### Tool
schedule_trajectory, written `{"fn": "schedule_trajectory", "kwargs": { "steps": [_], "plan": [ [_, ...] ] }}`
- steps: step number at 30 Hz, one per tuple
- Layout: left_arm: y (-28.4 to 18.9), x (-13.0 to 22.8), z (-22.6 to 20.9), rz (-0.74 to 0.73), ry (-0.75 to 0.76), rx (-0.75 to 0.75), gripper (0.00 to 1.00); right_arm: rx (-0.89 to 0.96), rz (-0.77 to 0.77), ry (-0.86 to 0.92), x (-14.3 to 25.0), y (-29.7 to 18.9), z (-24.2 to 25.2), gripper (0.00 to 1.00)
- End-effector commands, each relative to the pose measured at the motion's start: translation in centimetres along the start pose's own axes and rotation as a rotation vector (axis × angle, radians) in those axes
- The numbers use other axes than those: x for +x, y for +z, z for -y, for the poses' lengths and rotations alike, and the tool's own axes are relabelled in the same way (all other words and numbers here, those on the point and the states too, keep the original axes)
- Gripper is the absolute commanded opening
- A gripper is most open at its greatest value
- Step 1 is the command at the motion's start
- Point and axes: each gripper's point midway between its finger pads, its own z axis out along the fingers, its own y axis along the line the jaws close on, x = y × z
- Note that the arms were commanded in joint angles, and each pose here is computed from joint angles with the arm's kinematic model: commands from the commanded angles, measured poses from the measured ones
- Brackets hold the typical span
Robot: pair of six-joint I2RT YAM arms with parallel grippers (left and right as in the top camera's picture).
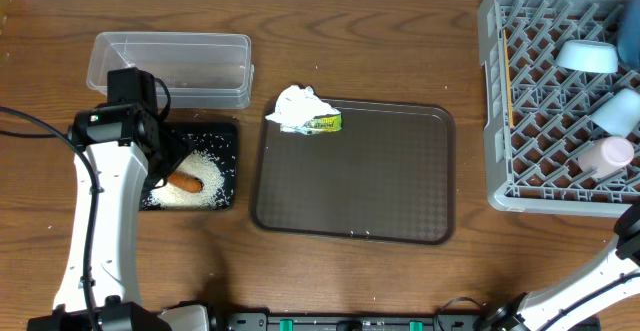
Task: Sort waste into correct bins and load items into the dishwasher rack
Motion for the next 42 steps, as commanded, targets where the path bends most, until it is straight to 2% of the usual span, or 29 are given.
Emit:
{"fn": "schedule_trajectory", "kwargs": {
  "steps": [1, 6, 9, 13, 15, 17, 18, 22, 27, 29, 33, 36, 42],
  "plan": [
    [-0.3, -0.5, -0.2, 0.021, -0.011, -0.008, 0.99, -0.006, 0.008, 0.027, -0.5, -0.5, 0.1, 0.16],
    [-0.3, -0.5, -0.2, 0.021, -0.011, -0.008, 0.99, 0.017, 0.02, 0.051, -1.2, -2.0, 1.1, 0.1],
    [-0.3, -0.5, -0.2, 0.021, -0.011, -0.008, 0.99, 0.013, 0.017, 0.056, -1.3, -2.6, 1.2, 0.19],
    [-0.3, -0.5, -0.2, 0.021, -0.011, -0.008, 0.99, 0.008, 0.015, 0.059, -1.4, -2.7, 1.0, 0.45],
    [-0.3, -0.5, -0.2, 0.021, -0.011, -0.008, 0.99, 0.001, 0.013, 0.054, -1.4, -2.4, 0.6, 0.73],
    [-0.3, -0.5, -0.2, 0.021, -0.011, -0.008, 0.99, -0.009, 0.008, 0.048, -1.4, -2.0, 0.0, 0.86],
    [-0.3, -0.5, -0.2, 0.021, -0.011, -0.008, 0.99, -0.012, 0.008, 0.042, -1.4, -1.7, -0.2, 0.99],
    [-0.3, -0.5, -0.2, 0.021, -0.011, -0.008, 0.99, -0.033, -0.023, -0.003, -0.5, -0.3, -1.3, 0.99],
    [-0.3, -0.5, -0.2, 0.021, -0.011, -0.008, 0.99, 0.019, -0.121, -0.03, 3.3, 1.4, -0.3, 0.99],
    [-0.3, -0.5, -0.2, 0.021, -0.011, -0.008, 0.99, 0.098, -0.179, -0.05, 5.5, 1.8, 0.9, 0.99],
    [-0.3, -0.5, -0.2, 0.021, -0.011, -0.008, 0.99, 0.415, -0.292, -0.119, 8.4, 1.4, 4.4, 0.99],
    [-0.3, -0.5, -0.2, 0.021, -0.011, -0.008, 0.99, 0.585, -0.287, -0.178, 6.9, 0.8, 4.4, 0.99],
    [-0.3, -0.5, -0.2, 0.021, -0.011, -0.008, 0.99, 0.611, -0.183, -0.302, 1.2, 1.3, -0.8, 0.99]
  ]
}}
